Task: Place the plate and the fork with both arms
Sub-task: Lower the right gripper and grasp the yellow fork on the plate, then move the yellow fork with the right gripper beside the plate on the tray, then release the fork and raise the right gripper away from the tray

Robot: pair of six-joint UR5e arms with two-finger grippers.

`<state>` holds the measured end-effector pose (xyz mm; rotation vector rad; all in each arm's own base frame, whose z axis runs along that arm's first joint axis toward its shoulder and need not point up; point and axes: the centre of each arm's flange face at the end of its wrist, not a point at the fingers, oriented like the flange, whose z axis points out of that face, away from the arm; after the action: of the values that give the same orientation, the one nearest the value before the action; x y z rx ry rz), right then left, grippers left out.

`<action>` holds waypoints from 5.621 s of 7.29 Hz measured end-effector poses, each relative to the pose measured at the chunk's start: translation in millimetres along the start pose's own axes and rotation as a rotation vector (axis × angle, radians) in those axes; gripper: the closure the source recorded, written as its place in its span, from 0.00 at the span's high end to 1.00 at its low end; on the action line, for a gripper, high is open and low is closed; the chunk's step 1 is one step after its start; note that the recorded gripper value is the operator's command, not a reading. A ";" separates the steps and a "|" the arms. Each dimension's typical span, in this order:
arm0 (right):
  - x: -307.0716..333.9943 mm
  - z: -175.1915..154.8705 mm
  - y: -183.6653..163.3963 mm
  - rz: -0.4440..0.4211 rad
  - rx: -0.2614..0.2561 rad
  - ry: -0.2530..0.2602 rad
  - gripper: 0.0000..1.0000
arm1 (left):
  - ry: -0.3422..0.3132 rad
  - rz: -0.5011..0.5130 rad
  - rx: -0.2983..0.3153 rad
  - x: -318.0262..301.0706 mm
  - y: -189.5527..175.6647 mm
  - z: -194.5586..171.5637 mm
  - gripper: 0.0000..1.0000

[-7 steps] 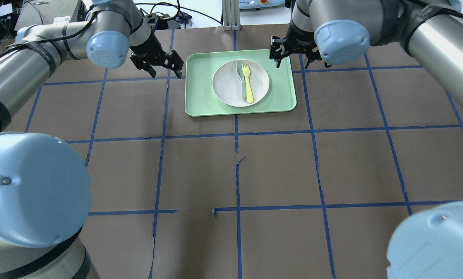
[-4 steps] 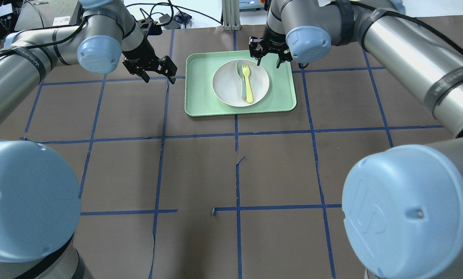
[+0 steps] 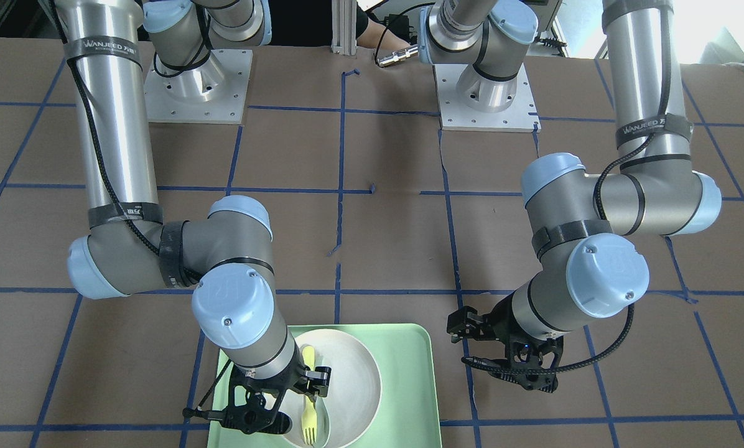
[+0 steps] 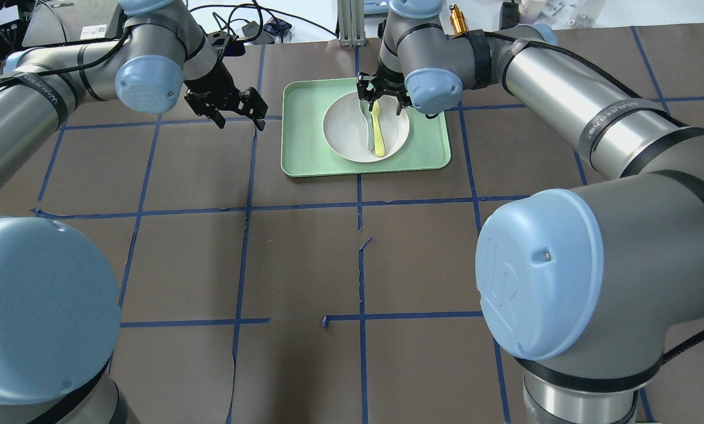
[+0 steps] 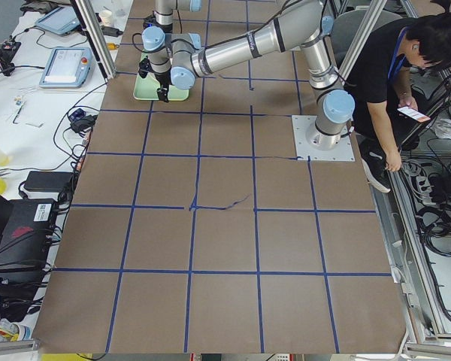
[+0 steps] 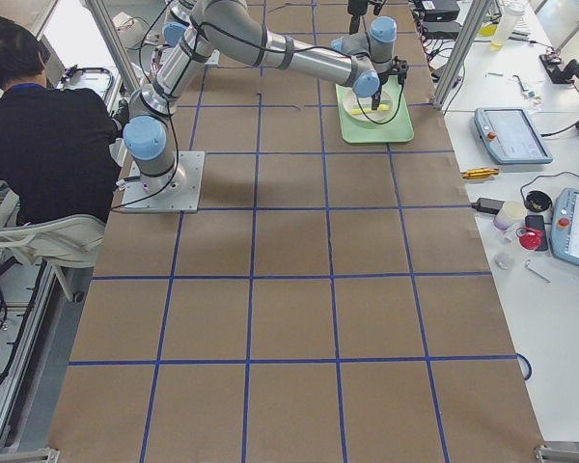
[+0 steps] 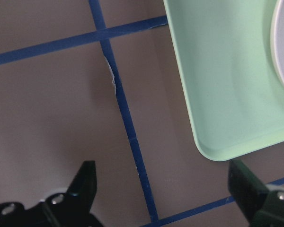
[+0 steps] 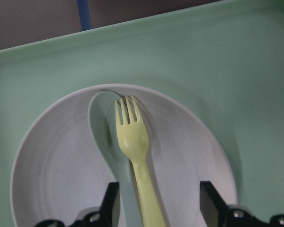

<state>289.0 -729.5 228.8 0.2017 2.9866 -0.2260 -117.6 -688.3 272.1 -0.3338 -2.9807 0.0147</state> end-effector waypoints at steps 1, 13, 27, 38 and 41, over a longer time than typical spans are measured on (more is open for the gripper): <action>-1.8 5.4 -2.2 0.001 0.002 -0.005 0.62 | -0.006 0.000 -0.004 -0.6 0.8 1.2 1.00; -9.4 26.6 -1.9 -0.037 -0.008 -0.020 0.56 | -0.013 -0.002 0.004 -6.5 5.7 9.8 1.00; -1.4 -33.7 2.9 -0.025 -0.012 0.068 0.00 | -0.010 -0.001 0.001 -7.5 4.7 15.8 1.00; 70.3 30.1 -28.2 -0.194 -0.076 0.148 1.00 | -0.019 -0.003 0.019 2.4 10.2 -7.8 1.00; 73.7 6.8 -15.2 -0.235 -0.070 0.166 1.00 | -0.065 -0.011 -0.003 3.7 20.4 -20.2 1.00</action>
<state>215.4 -736.4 213.3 -0.1472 3.1748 -0.1348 -113.8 -667.7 292.1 -0.3240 -3.0469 0.0196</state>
